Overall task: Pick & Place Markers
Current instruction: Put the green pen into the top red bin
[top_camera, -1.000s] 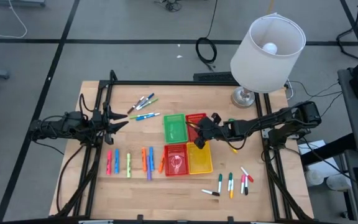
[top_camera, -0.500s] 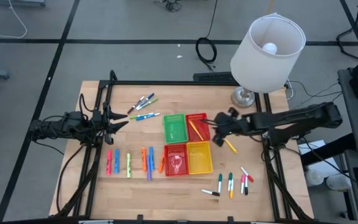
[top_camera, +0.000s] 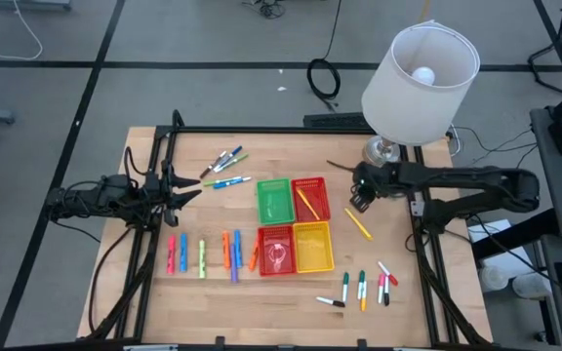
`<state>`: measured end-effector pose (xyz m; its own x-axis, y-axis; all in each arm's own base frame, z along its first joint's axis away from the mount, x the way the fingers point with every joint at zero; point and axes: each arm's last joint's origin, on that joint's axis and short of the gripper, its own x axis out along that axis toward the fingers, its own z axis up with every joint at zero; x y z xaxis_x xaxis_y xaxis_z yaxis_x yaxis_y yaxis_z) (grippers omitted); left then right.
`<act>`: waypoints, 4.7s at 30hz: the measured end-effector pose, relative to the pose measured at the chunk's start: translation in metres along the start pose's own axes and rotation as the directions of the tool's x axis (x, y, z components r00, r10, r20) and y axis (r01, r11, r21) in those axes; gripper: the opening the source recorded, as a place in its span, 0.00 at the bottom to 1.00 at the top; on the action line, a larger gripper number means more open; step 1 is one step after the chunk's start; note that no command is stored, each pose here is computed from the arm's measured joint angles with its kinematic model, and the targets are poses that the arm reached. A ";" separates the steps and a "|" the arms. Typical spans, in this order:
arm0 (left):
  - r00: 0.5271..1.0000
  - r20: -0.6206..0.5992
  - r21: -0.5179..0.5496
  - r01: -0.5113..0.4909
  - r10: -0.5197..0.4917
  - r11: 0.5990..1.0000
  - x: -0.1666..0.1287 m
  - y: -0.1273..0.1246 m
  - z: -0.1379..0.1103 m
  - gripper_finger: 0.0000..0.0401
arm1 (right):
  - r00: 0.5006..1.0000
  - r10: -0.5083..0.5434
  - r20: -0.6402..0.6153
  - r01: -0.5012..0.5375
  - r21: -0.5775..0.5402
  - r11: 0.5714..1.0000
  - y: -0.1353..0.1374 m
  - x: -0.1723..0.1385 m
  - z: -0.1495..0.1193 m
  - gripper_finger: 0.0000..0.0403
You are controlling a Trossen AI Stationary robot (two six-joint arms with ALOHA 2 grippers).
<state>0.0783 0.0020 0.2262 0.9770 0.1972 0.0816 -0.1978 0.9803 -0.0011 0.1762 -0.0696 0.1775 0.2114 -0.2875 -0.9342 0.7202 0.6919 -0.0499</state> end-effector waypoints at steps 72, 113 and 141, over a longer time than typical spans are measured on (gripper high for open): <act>1.000 0.000 0.000 0.000 0.000 1.000 0.000 0.000 0.000 0.33 | 0.982 0.177 0.063 -0.177 -0.010 0.984 -0.014 0.006 -0.004 0.07; 1.000 0.000 0.000 0.000 0.000 1.000 0.000 0.000 0.000 0.33 | 0.580 0.558 0.593 -0.412 -0.377 0.829 0.123 -0.071 0.046 0.07; 1.000 0.000 0.000 0.000 0.000 1.000 0.000 0.000 0.000 0.33 | 0.813 0.330 0.480 -0.258 -0.211 0.943 0.139 0.002 0.060 0.08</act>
<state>0.0783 0.0021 0.2263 0.9769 0.1973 0.0819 -0.1979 0.9802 -0.0011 0.3162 -0.0137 0.1900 0.7265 -0.3236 -0.6062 0.4852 0.8663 0.1190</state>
